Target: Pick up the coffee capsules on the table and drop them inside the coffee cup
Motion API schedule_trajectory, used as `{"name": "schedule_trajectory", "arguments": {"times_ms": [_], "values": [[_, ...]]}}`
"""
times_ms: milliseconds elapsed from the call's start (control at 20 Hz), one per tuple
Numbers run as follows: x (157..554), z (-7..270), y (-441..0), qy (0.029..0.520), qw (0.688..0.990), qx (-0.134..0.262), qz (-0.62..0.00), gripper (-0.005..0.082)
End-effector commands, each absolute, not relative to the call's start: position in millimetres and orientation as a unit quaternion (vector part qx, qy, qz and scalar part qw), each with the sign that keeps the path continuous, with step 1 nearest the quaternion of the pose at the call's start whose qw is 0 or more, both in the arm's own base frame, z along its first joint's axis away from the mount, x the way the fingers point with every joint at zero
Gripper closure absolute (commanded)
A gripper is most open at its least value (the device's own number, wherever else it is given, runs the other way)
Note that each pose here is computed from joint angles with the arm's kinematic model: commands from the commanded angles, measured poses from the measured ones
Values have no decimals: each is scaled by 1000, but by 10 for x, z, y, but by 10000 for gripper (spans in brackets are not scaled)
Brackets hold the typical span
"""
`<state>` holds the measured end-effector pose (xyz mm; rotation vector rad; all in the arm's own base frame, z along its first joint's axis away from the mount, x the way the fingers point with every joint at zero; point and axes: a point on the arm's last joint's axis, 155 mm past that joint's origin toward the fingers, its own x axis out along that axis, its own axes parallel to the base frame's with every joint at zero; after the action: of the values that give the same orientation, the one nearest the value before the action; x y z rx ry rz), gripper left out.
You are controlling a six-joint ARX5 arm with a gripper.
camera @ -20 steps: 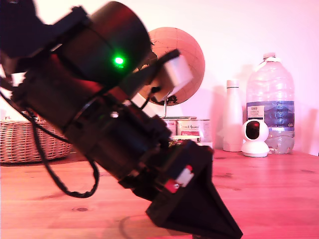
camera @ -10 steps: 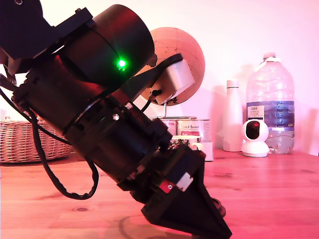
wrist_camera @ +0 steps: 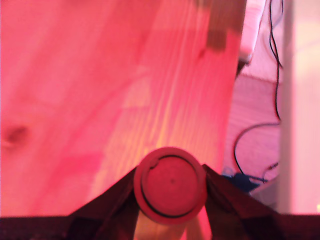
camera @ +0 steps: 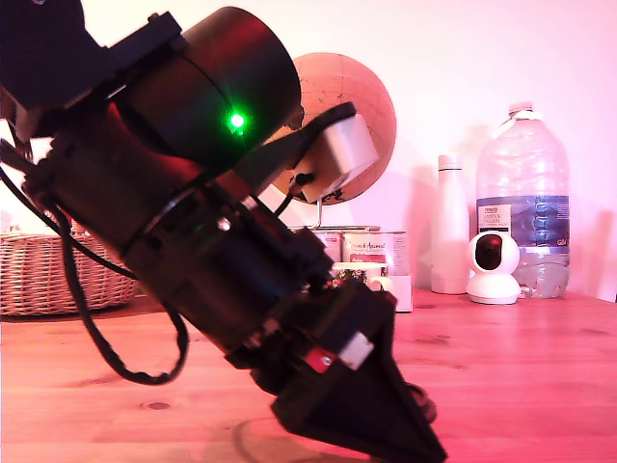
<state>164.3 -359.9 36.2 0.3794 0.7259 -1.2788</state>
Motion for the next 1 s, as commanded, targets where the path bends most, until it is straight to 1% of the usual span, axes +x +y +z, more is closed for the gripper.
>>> {"name": "schedule_trajectory", "arguments": {"times_ms": [0,200,500,600,750,950], "values": [[1702,479,-3572,319,735,172,-573,549],[1796,631,-3466,313,752,172,-554,553],[1941,783,-3273,312,773,172,-525,553],[1995,821,-3195,308,778,181,-517,553],[2086,885,-3082,304,788,184,-503,553],[2242,966,-2931,303,805,175,-479,553]]}}
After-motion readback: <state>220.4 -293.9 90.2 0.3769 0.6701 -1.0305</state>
